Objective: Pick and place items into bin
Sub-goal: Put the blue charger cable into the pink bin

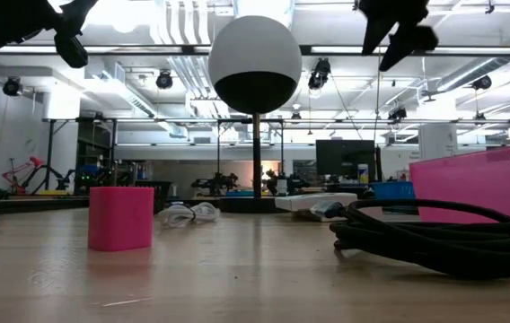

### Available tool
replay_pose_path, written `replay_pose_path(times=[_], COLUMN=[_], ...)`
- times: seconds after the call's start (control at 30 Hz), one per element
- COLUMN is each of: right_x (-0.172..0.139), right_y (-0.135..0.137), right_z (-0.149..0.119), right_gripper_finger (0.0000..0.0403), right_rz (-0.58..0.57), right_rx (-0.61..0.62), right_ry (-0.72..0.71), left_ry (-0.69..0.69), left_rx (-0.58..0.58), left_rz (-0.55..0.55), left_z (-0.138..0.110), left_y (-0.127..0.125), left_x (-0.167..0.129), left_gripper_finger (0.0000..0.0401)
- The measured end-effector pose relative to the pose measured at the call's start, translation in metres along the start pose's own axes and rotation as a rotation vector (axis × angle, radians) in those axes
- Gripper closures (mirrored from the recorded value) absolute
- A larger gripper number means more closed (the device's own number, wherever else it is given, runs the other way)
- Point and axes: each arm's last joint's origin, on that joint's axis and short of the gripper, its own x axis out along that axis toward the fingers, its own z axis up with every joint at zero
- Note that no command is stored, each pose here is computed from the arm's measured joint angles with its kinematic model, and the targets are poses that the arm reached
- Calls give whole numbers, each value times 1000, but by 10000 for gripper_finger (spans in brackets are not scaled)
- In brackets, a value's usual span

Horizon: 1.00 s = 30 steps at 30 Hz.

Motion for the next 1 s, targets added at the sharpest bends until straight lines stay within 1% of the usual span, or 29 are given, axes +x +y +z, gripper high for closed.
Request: replay_pose_path(times=[0.1, 0.4, 0.53, 0.87, 1.0], right_x=[12, 42, 53, 78, 89], right_y=[-3, -24, -30, -33, -33], right_z=[7, 14, 19, 24, 24], right_gripper_finger=[138, 138, 134, 140, 137], right_rz=[52, -98, -134, -163, -175], right_rx=[-34, 0, 15, -77, -89], right_ry=[91, 265, 307, 377, 409], left_ry=[0, 3, 4, 6, 7], left_rx=[0, 1, 1, 2, 2], left_rz=[0, 2, 2, 2, 3], left_z=[0, -1, -1, -1, -2], left_y=[0, 0, 0, 1, 1], left_x=[0, 0, 0, -1, -1], left_gripper_finger=[257, 257, 257, 257, 257])
